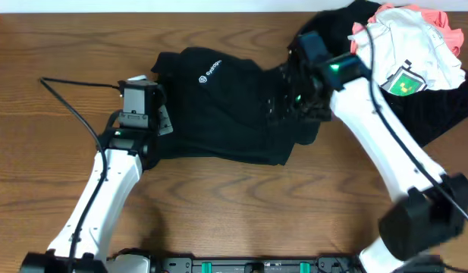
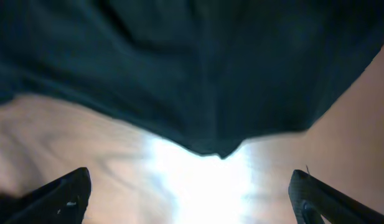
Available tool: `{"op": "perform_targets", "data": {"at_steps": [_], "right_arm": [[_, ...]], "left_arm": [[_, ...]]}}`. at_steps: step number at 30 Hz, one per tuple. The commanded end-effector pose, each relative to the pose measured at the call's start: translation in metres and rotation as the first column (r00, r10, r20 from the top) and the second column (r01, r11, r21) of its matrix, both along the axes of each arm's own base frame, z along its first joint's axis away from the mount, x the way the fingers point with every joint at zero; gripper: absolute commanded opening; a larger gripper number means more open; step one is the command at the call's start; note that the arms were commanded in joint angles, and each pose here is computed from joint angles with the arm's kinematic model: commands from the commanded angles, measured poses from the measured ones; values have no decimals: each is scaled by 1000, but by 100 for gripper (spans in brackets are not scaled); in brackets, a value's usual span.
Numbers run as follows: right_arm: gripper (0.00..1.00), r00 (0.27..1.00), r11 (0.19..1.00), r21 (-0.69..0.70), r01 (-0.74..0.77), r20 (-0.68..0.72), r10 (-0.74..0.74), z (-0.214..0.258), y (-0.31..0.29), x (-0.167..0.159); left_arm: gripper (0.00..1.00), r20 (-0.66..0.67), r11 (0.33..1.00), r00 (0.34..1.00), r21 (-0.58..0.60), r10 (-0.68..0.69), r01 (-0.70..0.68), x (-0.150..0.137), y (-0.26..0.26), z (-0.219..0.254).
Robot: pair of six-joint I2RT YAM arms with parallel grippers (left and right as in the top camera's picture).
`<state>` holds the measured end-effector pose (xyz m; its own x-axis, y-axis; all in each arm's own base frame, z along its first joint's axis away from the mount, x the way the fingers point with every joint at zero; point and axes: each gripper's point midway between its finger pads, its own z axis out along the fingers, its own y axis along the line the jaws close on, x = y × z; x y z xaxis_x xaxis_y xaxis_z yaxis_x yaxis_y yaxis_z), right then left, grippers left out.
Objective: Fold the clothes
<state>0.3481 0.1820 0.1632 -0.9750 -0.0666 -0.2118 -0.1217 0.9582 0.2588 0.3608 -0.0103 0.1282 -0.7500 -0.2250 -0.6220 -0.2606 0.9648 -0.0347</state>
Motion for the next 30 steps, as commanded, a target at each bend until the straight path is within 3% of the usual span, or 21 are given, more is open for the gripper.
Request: {"op": "perform_targets", "data": {"at_steps": [1, 2, 3, 4, 5, 6, 7, 14, 19, 23, 30], "right_arm": [[99, 994, 1000, -8, 16, 110, -15, 20, -1, 12], [98, 991, 1000, 2, 14, 134, -14, 23, 1, 17], [89, 989, 1000, 8, 13, 150, -14, 24, 3, 21], [73, 987, 1000, 7, 16, 160, -17, 23, 3, 25], [41, 985, 1000, 5, 20, 169, -20, 22, 3, 28], [18, 985, 1000, 3, 26, 172, -27, 21, 3, 31], [1, 985, 999, 0, 40, 170, -39, 19, 2, 33], [1, 985, 998, -1, 64, 161, -63, 7, 0, 43], [1, 984, 996, -2, 84, 158, -83, 5, -7, 47], [1, 984, 996, -2, 90, 157, -88, 5, -9, 48], [1, 984, 996, -3, 89, 157, -88, 5, -10, 48]], "left_arm": [[6, -38, 997, 998, 52, -57, 59, 7, 2, -13], [6, -47, 994, 995, 53, -92, 95, 11, -2, -19], [6, -57, 988, 988, 41, -144, 147, 15, -9, -26], [6, -64, 982, 981, 29, -185, 187, 18, -15, -32], [6, -70, 973, 971, 13, -229, 230, 21, -22, -39], [6, -71, 971, 968, 7, -239, 240, 24, -24, -44], [6, -70, 970, 968, 5, -241, 242, 29, -26, -50], [6, 55, 909, 908, 10, -416, 416, 71, -53, -64], [6, 114, 900, 893, 45, -436, 434, 93, -56, -76], [6, 39, 909, 908, 38, -416, 415, 89, -48, -110], [6, -138, 943, 951, 150, -278, 297, 68, -7, -144]]}}
